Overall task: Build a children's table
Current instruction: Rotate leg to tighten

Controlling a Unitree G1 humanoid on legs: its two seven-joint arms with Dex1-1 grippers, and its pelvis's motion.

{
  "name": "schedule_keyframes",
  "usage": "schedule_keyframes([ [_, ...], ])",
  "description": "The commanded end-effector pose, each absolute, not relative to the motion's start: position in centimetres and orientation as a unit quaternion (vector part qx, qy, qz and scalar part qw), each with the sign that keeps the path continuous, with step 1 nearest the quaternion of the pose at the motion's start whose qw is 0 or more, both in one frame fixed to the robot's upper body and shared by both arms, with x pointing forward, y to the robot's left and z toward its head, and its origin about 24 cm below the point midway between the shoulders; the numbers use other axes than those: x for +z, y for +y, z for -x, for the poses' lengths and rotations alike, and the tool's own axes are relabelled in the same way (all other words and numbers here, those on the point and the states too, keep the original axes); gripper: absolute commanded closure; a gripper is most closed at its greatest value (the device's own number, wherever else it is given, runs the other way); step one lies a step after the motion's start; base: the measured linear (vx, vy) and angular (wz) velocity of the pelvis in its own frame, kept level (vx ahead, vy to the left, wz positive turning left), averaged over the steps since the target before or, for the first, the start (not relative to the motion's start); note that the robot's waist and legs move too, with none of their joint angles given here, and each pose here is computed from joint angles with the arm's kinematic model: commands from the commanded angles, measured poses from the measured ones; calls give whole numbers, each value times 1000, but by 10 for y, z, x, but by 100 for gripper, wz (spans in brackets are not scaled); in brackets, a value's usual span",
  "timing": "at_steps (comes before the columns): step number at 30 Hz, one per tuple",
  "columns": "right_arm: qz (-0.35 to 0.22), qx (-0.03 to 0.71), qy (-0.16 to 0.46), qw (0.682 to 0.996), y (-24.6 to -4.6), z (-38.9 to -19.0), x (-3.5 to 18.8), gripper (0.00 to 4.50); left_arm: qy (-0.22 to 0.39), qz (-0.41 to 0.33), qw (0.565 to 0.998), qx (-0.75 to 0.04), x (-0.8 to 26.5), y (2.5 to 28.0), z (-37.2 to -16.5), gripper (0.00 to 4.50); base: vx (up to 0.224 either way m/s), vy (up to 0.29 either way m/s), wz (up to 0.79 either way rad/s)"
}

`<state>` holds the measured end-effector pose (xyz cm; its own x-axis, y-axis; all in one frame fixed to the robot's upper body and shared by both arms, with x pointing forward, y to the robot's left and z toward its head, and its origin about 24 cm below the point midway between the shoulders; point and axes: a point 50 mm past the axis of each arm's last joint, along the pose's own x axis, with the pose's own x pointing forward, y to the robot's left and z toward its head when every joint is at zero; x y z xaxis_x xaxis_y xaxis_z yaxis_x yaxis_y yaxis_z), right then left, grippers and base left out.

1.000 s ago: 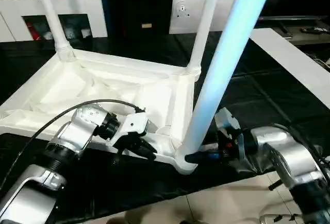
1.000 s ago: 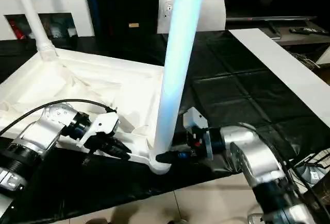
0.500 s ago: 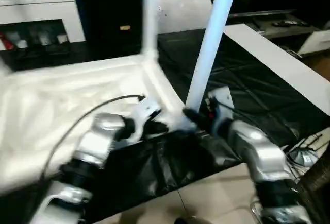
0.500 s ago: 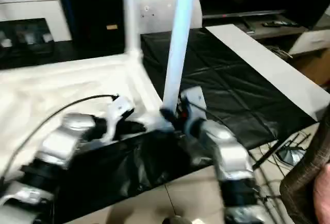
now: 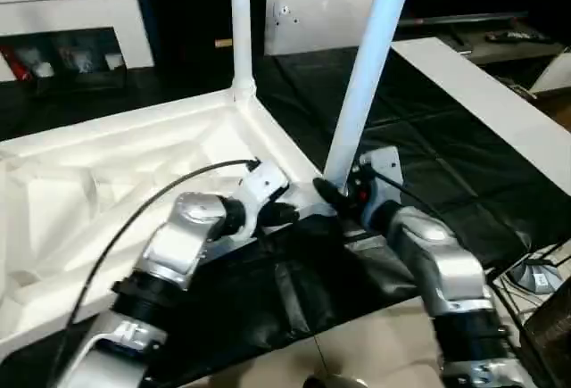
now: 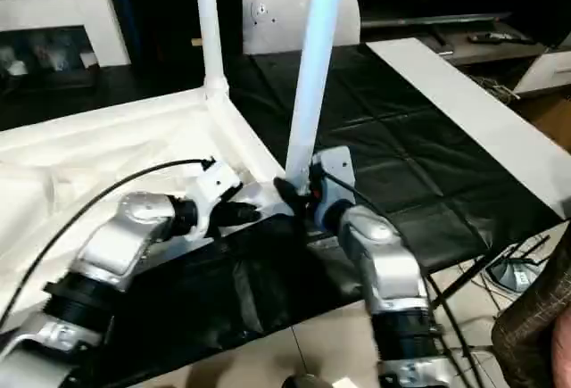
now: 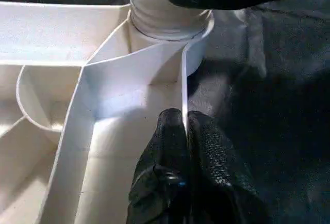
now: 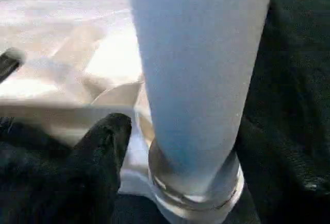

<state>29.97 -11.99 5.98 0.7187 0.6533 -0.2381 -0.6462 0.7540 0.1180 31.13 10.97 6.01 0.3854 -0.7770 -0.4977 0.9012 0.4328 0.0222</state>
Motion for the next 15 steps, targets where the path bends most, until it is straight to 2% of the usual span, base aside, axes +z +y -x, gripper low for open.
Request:
schedule_keyframes([
  [1, -14, 432, 123, 893, -110, -290, 62, 90, 154, -165, 805, -549, 79, 108, -314, 450, 0, 0, 0],
  [2, -12, 435, 123, 892, -112, -290, 62, 69, 154, -165, 802, -552, 79, 109, -313, 450, 0, 0, 0],
  [4, 3, 463, 121, 878, -126, -288, 65, 58, 150, -171, 773, -592, 80, 116, -309, 450, 0, 0, 0],
  [8, 24, 507, 126, 852, -140, -284, 69, 19, 164, -189, 724, -643, 78, 126, -301, 450, 0, 0, 0],
  [15, 48, 600, 146, 785, -148, -274, 72, 19, 181, -202, 660, -701, 77, 134, -296, 450, 0, 0, 0],
])
